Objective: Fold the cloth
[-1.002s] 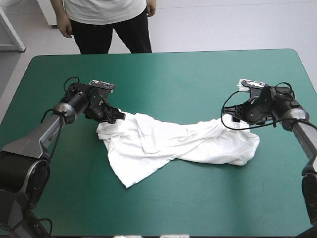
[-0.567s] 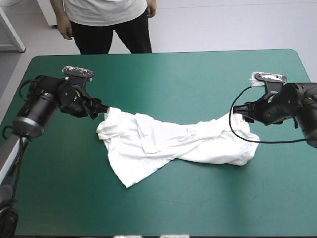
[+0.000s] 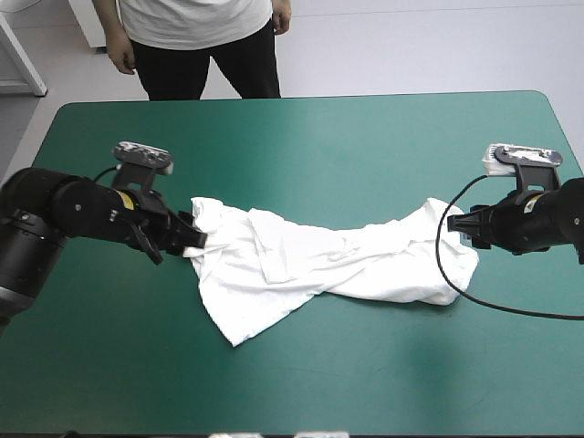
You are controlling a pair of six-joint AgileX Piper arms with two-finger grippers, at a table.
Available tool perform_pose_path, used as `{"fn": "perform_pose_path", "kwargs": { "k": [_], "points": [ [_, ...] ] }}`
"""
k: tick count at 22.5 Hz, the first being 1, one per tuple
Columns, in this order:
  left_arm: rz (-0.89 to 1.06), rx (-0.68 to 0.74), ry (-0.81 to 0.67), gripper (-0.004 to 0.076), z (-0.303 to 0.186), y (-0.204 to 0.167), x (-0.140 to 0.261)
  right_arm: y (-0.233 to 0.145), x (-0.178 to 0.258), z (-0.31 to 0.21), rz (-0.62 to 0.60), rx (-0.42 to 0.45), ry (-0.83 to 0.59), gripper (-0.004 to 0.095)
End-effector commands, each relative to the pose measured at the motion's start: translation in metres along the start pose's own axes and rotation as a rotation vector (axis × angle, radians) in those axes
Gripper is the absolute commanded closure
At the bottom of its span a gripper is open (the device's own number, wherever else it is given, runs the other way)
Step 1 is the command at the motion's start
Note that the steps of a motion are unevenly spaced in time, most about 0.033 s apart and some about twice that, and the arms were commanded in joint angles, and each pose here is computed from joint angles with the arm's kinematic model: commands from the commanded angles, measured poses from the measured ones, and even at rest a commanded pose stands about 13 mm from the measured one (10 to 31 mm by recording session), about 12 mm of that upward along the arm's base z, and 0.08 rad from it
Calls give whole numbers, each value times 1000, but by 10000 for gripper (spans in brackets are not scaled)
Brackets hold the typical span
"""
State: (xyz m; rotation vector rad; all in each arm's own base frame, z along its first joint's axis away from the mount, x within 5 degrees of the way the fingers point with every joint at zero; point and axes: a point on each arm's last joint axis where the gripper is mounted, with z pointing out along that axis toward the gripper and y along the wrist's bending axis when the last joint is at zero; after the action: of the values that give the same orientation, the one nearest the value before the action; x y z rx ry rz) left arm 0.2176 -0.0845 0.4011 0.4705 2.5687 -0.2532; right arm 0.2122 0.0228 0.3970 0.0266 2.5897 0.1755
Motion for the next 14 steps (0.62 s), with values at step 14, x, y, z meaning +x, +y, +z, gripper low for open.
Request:
{"fn": "perform_pose_path", "kwargs": {
  "k": [14],
  "points": [
    [381, 22, 401, 269, 105, -92, 64, -1, -3, -16, -6, 24, -72, 372]
  ]
}}
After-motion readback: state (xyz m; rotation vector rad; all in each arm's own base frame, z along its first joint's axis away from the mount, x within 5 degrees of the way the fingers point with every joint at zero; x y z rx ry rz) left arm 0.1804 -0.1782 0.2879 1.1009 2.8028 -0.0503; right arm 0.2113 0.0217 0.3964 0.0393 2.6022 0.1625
